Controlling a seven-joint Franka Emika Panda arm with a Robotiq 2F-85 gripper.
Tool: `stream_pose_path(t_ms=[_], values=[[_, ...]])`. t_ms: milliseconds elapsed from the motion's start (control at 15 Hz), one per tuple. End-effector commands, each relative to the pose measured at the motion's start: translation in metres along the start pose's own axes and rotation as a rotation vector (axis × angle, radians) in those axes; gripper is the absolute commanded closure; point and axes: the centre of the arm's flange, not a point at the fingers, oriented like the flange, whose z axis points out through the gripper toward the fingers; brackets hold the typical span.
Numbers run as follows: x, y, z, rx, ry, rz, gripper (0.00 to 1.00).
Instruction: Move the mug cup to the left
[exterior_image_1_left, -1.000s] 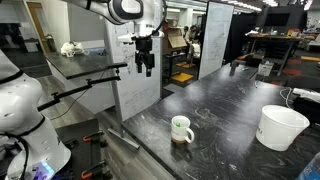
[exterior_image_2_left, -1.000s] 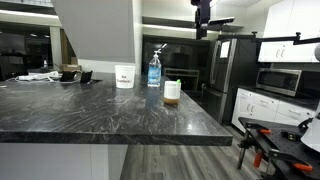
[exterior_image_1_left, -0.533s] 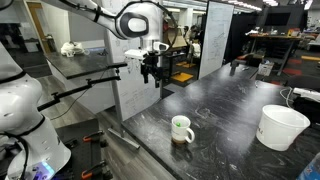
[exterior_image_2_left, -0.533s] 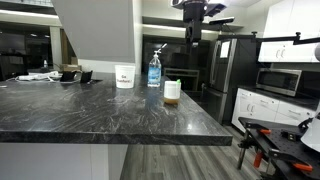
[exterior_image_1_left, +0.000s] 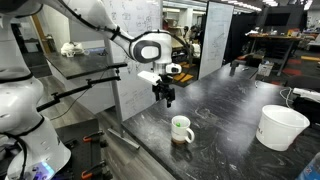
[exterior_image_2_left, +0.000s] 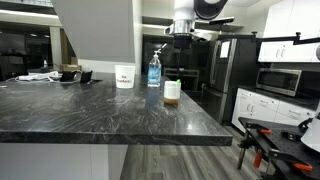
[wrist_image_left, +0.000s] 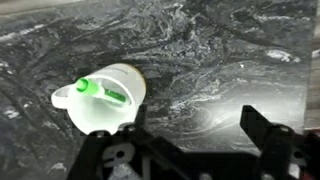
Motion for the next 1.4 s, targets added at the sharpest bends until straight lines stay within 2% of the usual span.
stream_pose_path(t_ms=[0, 533, 733, 1000, 1267, 1333], values=[[0.006, 0.017, 0.019, -0.002, 0.019, 0.006, 0.0], [0.018, 0.057, 0.052, 0.025, 0.007, 0.034, 0.0], [0.023, 0.063, 0.065, 0.036, -0.007, 0.031, 0.34], [0.031, 0.065, 0.08, 0.036, -0.03, 0.028, 0.66], [0.037, 0.063, 0.083, 0.025, -0.031, 0.024, 0.95], [0.037, 0.063, 0.08, 0.02, -0.029, 0.024, 1.0]])
